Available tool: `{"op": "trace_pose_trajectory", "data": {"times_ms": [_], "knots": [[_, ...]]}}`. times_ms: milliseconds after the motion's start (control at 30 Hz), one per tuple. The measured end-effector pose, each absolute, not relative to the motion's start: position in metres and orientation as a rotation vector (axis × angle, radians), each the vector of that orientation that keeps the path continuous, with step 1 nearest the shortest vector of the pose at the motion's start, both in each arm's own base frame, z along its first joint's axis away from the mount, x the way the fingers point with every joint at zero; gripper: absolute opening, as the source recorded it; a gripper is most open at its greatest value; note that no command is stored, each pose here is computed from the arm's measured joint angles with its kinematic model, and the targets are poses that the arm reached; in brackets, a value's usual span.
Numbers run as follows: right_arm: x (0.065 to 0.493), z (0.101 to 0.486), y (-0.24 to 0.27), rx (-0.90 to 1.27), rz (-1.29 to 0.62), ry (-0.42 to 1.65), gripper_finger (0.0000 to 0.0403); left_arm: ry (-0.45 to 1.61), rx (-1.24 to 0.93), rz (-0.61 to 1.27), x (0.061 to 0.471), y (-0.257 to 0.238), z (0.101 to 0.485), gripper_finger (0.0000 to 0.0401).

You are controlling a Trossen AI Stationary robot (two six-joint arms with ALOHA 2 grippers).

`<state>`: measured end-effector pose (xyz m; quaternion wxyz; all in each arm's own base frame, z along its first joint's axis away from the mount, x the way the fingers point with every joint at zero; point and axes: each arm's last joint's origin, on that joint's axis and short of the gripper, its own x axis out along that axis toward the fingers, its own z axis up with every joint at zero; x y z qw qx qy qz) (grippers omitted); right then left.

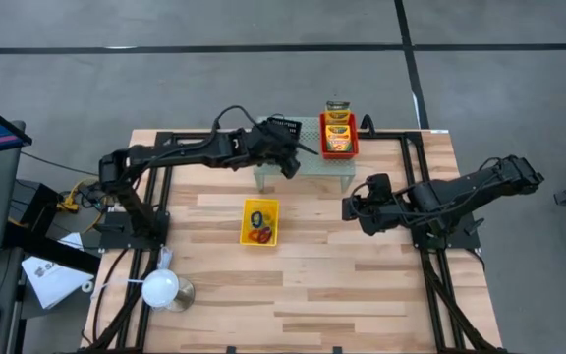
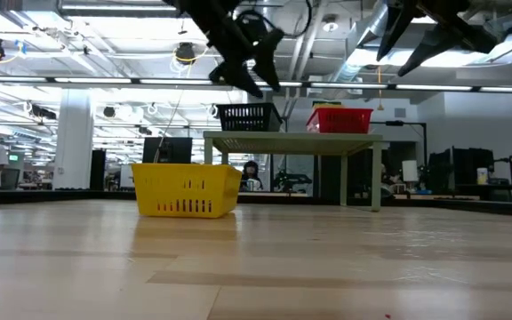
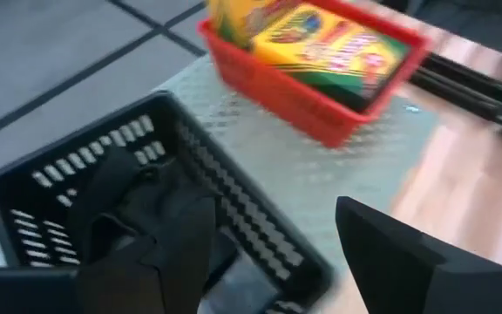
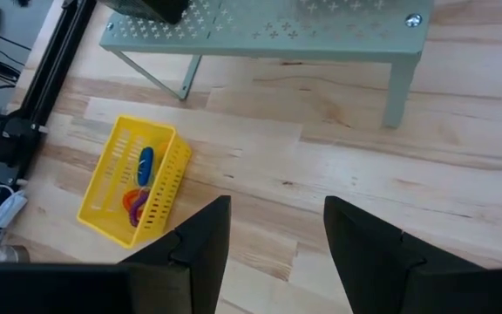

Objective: Pick & Place Office Desk Supplies
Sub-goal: Put the black bin on the shelf

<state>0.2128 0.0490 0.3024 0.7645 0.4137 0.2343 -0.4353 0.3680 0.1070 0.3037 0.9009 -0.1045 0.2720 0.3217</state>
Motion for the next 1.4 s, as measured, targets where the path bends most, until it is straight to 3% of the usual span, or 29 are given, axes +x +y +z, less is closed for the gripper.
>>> {"op": "trace_pose_trajectory", "data": {"times_ms": [633,1133,1400], "knots": [[0.212,0.302,0.049,0.883,-0.937,0.538,0.0182,0.692,-0.152,0.629,0.387,0.113,0.264,0.0216],[0.211,0.301,0.049,0.874,-0.939,0.549,0.0182,0.715,-0.115,0.567,0.387,0.112,0.264,0.0095],[0.211,0.301,0.049,0.872,-0.940,0.551,0.0182,0.715,-0.086,0.554,0.385,0.110,0.268,0.0069]]}}
